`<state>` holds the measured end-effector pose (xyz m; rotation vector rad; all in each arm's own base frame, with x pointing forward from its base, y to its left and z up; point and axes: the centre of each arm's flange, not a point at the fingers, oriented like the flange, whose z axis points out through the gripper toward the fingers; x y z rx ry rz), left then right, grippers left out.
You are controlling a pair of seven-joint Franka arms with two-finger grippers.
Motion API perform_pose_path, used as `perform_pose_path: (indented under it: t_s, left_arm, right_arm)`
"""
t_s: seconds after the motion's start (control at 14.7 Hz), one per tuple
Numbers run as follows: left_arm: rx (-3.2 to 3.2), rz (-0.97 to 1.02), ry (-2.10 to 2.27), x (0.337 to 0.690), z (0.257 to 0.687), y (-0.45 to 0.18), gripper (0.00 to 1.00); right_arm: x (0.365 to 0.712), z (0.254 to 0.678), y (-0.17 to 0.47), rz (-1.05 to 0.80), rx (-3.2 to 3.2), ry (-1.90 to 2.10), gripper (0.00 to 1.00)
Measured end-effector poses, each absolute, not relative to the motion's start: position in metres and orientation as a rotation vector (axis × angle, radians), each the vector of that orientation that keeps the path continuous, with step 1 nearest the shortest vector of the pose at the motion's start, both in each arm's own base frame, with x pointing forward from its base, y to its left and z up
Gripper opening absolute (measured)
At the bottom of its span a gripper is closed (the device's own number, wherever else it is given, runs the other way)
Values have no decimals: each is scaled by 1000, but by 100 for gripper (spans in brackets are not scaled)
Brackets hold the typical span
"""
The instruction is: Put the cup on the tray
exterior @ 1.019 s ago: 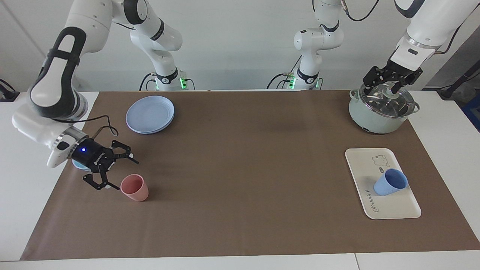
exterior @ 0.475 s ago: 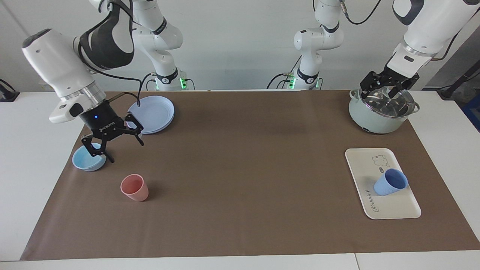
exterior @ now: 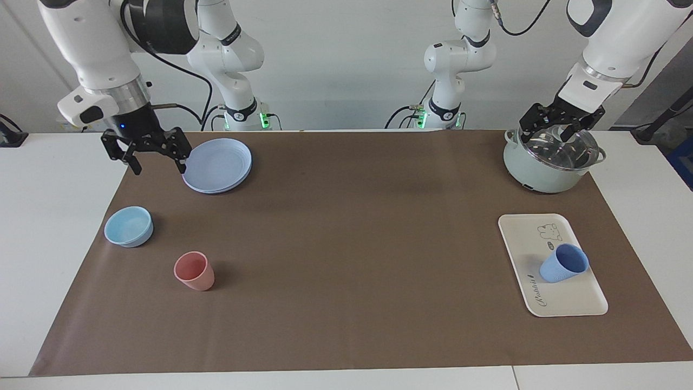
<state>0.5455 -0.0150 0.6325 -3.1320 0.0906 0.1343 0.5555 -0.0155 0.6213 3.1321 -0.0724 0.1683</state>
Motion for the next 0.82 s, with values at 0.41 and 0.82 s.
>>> perform_pose_path:
  t_s: [0.41,0.82]
  left_arm:
    - [-3132,135,91,546,632,-15,100]
    - [-3132,135,91,546,632,-15,100]
  right_arm:
    - [511,656,-39,21,3139,-173,100]
    - [518,647,-28,-5,3134,-138,100]
